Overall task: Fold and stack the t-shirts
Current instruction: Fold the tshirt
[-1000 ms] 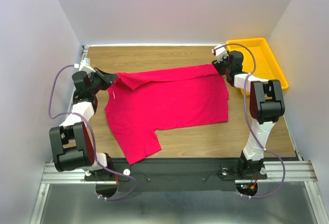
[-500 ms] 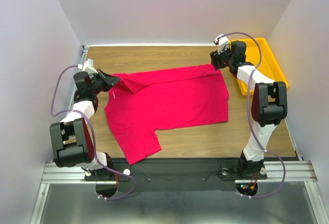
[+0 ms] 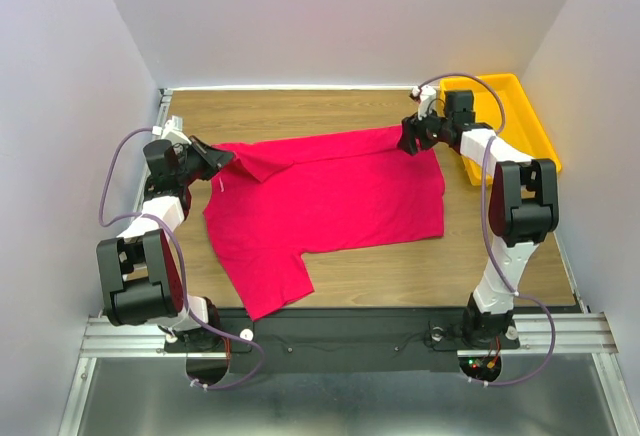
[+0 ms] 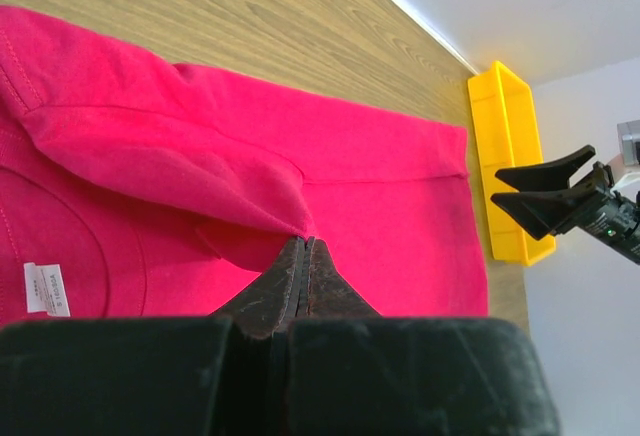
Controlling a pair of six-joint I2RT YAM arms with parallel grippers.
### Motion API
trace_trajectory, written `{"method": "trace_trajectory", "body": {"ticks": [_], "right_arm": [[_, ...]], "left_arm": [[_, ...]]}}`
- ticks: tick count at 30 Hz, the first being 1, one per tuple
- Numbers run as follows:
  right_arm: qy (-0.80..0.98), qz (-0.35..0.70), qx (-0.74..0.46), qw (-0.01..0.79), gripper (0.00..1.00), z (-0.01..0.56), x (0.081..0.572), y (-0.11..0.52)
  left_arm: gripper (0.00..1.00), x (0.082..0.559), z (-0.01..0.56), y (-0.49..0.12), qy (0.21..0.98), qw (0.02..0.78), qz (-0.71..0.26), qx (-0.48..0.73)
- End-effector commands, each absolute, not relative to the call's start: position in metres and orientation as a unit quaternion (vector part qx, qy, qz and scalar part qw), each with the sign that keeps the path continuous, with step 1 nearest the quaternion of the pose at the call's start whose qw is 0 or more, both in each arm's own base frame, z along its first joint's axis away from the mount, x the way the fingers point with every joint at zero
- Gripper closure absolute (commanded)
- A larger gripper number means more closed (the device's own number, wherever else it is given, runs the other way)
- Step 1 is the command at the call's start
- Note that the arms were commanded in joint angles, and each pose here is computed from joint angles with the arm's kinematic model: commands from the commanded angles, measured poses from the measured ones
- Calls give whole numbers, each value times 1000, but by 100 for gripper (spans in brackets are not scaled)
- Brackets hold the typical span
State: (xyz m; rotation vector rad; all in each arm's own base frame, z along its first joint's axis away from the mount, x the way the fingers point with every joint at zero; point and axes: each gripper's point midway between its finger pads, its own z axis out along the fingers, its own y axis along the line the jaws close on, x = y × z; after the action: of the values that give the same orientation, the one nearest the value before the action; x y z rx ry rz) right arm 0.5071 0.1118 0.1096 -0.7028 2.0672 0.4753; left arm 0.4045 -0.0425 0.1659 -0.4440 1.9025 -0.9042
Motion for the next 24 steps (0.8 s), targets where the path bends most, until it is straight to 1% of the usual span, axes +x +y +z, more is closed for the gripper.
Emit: {"method": "trace_trajectory", "body": {"ticks": [1,16,24], "right_arm": [[823,217,-284,442,31,128,496,118],[823,240,-272,437,30,142,476,123],[829,248,-267,425,29,132,465,124]], "left_arm": [[100,402,171,-41,776,485,-367,-166],[100,387,168,-45,782,479,-366,-160],[100,381,168,-48,783,476,-370,-155]]}}
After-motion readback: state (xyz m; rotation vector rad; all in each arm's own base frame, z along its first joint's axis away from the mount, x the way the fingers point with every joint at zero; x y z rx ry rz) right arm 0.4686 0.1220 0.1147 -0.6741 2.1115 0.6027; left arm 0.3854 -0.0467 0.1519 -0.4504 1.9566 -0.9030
